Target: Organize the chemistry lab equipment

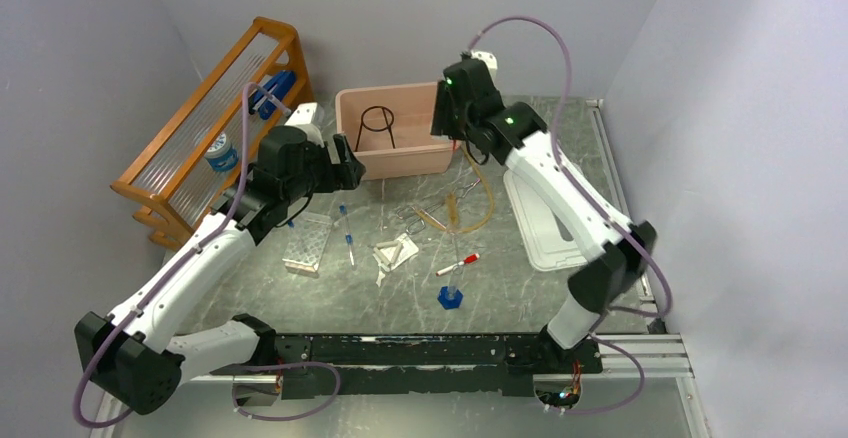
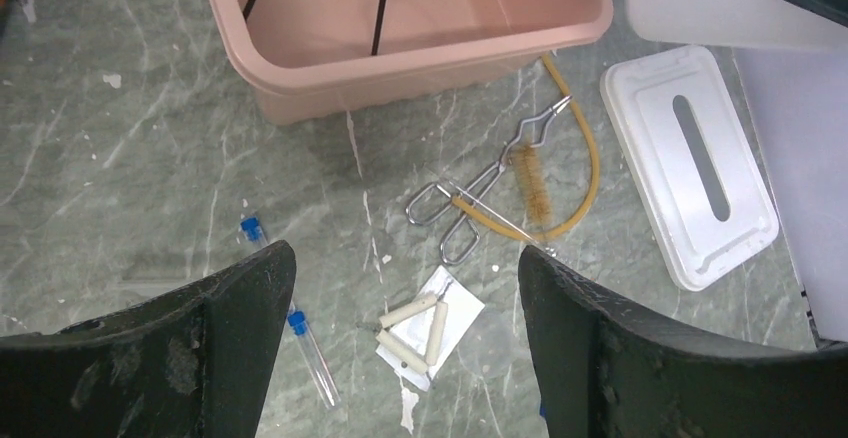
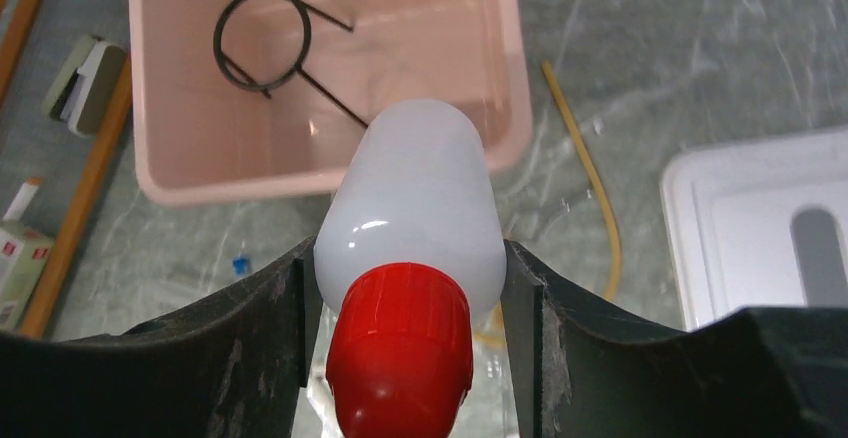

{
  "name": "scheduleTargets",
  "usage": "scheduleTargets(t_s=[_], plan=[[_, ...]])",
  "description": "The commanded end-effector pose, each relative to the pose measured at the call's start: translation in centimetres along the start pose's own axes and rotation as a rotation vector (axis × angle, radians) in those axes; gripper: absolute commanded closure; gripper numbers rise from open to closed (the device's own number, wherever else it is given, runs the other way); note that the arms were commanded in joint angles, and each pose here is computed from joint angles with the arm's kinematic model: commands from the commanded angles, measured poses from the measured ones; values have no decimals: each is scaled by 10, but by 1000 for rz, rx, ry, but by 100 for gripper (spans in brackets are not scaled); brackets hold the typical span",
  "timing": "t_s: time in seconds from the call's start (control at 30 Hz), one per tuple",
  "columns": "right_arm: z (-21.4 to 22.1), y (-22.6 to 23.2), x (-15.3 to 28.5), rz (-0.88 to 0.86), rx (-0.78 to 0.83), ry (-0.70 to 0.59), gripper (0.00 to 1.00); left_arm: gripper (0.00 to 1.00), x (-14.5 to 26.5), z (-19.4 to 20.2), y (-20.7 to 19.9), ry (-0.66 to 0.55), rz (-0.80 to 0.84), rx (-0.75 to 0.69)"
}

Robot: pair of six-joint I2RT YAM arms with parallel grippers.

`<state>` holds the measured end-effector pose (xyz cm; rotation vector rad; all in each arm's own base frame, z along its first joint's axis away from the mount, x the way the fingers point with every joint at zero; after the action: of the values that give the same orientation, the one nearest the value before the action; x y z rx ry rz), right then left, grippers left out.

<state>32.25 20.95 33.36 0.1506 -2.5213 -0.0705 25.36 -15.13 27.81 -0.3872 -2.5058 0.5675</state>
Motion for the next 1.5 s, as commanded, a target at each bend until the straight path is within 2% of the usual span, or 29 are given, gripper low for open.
scheduleTargets(t_s=[0.0,0.27,0.7,0.9,1.17,1.3,1.47], plan=[[-23,19,-59,-79,94,-42,58,15,-1,-20,-3,-72,-26,4],[-23,37,-158,-111,186,54,58,17,-17,-12,-7,-26,10,3],[20,39,-244,-118,258,120,55,18,-32,-5,2,5,-42,-19],[31,36,-260,-76,276,125,44,18,-31,-4,5,27,-68,-47],[13,45,-261,-124,229,45,27,18,-29,-6,10,7,-101,-54],[3,45,-260,-130,211,13,23,18,-30,-8,9,3,-104,-56],[-11,43,-248,-143,183,-16,23,18,-28,-10,9,-9,-108,-62]])
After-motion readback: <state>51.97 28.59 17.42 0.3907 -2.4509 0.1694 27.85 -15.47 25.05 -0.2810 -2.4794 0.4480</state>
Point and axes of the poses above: each gripper's point midway between its finger pads, its own x axis back along the fingers, its own y axis along the line the jaws close on, z = x × y, the point moved 7 cm from there along x, back along the fingers, and after that the axes turned 6 degrees about x, right-handed, at the moved point
